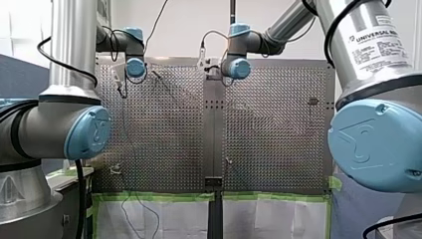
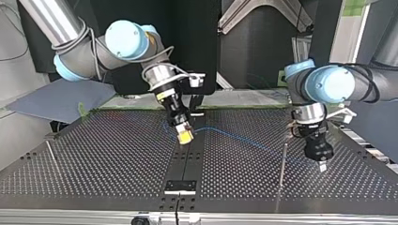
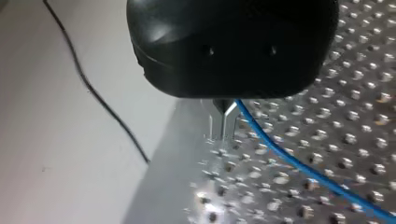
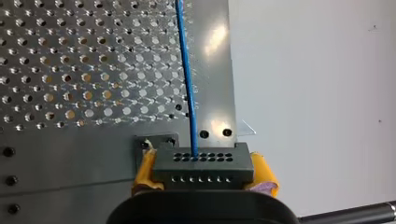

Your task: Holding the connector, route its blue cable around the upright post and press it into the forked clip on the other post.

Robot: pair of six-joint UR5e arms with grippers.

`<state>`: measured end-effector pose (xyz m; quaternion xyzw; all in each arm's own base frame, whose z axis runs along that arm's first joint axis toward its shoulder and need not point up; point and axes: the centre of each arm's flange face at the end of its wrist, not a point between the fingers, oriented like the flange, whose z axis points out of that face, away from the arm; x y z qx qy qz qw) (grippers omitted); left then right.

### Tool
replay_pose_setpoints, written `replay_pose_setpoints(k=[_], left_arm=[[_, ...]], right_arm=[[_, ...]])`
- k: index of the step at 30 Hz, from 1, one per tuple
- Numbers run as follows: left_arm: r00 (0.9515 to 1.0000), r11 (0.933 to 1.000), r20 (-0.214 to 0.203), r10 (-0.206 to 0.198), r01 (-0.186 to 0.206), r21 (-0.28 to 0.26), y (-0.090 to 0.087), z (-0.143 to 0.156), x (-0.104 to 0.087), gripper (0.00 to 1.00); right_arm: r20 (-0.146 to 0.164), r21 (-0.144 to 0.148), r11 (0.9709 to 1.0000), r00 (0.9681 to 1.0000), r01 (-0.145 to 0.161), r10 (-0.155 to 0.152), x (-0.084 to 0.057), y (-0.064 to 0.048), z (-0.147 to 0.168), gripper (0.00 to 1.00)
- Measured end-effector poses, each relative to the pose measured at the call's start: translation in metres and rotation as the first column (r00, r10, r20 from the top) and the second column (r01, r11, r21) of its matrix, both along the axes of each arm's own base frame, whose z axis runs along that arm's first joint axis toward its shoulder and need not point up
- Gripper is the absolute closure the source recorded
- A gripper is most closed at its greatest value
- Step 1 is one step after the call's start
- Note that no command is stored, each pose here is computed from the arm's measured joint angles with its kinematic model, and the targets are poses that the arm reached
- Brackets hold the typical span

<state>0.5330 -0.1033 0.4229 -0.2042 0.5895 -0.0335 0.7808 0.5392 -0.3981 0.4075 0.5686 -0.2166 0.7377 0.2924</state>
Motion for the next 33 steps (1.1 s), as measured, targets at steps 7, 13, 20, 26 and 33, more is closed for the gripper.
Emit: replay_pose_setpoints(k=[7, 13, 20, 26, 33], left_arm=[[0.9982, 0.9994, -0.05, -0.034, 0.034, 0.008, -0.001, -0.032, 0.019, 1.0], [0.9966, 0.9987, -0.067, -0.048, 0.049, 0.011, -0.002, -0.042, 0.027, 1.0], [0.9956, 0.9978, -0.068, -0.064, 0.065, 0.012, -0.003, -0.041, 0.029, 1.0], [0.9949, 0.9972, -0.07, -0.073, 0.074, 0.012, -0.004, -0.04, 0.033, 1.0], [0.9883, 0.9951, -0.12, -0.094, 0.097, 0.016, -0.007, -0.05, 0.043, 1.0]], right_arm=[[0.013, -0.016, 0.9999, 0.9999, -0.003, 0.004, 0.005, -0.004, 0.001, 1.0], [0.02, -0.024, 0.9997, 0.9998, -0.004, 0.005, 0.009, -0.008, 0.004, 1.0], [0.015, -0.016, 0.9999, 0.9999, -0.002, 0.002, 0.016, -0.016, -0.007, 1.0], [0.004, -0.001, 1.0, 1.0, 0.007, -0.007, 0.026, -0.028, -0.024, 1.0], [-0.014, 0.029, 0.9988, 0.9992, 0.039, -0.039, 0.029, -0.042, -0.052, 1.0]])
